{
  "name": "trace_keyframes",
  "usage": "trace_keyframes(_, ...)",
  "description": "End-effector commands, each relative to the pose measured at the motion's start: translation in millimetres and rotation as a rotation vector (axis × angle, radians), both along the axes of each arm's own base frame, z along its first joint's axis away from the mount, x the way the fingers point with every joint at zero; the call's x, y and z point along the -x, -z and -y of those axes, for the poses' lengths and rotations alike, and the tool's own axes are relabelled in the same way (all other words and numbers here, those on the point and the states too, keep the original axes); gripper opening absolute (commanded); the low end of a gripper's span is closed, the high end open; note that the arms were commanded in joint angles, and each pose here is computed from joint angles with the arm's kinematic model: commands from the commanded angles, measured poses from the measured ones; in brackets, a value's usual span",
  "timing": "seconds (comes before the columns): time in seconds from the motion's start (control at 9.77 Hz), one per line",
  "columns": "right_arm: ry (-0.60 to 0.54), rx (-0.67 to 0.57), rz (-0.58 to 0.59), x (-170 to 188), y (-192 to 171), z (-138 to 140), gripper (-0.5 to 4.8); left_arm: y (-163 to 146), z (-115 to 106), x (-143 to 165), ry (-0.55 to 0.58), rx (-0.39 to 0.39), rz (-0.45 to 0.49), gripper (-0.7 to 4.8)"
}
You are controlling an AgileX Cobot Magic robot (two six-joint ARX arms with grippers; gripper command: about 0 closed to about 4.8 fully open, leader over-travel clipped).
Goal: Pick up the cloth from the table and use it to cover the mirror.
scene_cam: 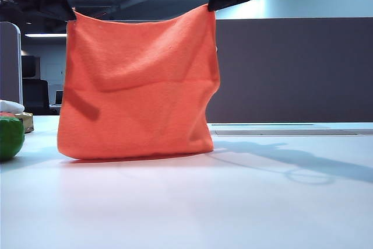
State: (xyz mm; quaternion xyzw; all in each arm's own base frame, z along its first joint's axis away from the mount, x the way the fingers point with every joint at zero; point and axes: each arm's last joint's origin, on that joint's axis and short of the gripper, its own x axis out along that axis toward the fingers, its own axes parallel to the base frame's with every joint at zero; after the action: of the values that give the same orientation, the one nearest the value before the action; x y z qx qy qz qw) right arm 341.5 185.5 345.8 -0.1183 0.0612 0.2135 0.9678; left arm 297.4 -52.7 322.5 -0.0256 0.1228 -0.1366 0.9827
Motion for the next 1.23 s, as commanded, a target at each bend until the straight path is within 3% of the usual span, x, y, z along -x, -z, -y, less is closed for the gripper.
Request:
trace_keyframes(0.1, 0.018, -0.017, 0.029, -7.1, -3.8, 10.2, -0.01, 11.9, 3.7, -20.3, -0.012, 0.018, 0.033, -0.06)
trace_keyframes(0.41, -0.004, -0.017, 0.018, -22.3, 4.8, 1.7, -0.01, 8.1, 3.6, -27.1, -0.049, 0.029, 0.113, -0.06)
trace_keyframes(1.23, -0.004, -0.008, 0.004, -41.6, 27.5, -8.1, -0.01, 21.6, 6.5, -48.9, -0.074, 0.026, 0.107, -0.06)
